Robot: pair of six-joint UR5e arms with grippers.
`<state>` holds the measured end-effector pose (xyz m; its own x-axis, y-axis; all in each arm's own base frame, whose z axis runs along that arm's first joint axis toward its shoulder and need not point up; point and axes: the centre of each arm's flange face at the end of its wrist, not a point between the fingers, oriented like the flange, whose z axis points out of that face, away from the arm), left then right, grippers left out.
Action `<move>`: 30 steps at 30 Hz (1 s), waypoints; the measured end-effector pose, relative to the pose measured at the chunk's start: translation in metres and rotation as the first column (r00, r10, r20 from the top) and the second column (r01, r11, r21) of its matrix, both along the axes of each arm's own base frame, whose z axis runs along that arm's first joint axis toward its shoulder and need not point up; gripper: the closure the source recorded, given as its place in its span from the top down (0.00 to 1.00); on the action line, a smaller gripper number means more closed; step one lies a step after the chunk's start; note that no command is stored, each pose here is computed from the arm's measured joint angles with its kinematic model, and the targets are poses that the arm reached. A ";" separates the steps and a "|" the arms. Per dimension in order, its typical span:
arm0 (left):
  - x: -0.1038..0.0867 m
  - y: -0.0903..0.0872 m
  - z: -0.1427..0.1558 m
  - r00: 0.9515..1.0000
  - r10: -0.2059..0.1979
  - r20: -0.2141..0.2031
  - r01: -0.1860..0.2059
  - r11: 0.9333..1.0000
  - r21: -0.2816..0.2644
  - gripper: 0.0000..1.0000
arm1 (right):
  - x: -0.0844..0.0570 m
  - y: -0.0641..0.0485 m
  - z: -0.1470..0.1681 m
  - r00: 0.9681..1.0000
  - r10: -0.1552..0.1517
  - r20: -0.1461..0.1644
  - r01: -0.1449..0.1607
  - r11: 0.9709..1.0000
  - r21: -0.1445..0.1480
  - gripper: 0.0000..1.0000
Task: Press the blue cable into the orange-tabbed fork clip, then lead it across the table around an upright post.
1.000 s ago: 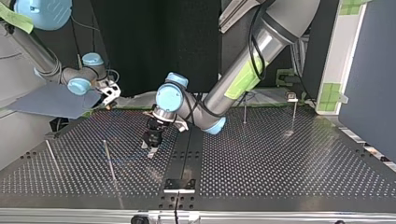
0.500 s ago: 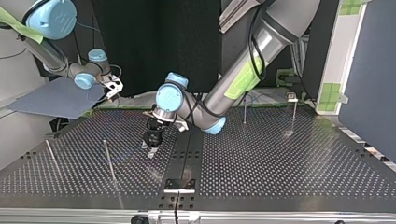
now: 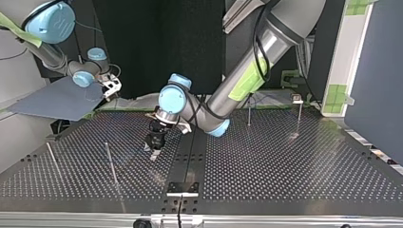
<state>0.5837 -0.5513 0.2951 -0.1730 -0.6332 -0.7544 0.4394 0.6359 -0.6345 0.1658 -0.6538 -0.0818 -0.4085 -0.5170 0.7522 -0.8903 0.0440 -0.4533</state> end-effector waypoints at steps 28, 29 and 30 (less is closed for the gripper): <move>-0.001 0.000 -0.001 1.000 -0.001 -0.007 0.001 1.000 0.005 0.98 | -0.043 -0.013 -0.034 0.998 -0.061 0.000 0.061 0.998 0.004 0.03; -0.001 0.000 -0.002 1.000 -0.001 -0.009 0.001 1.000 0.006 0.98 | -0.043 -0.013 -0.035 0.998 -0.062 0.000 0.062 0.998 0.007 0.03; -0.001 0.000 -0.002 1.000 -0.001 -0.011 0.001 1.000 0.008 0.98 | -0.043 -0.013 -0.036 0.998 -0.062 0.000 0.062 0.998 0.008 0.03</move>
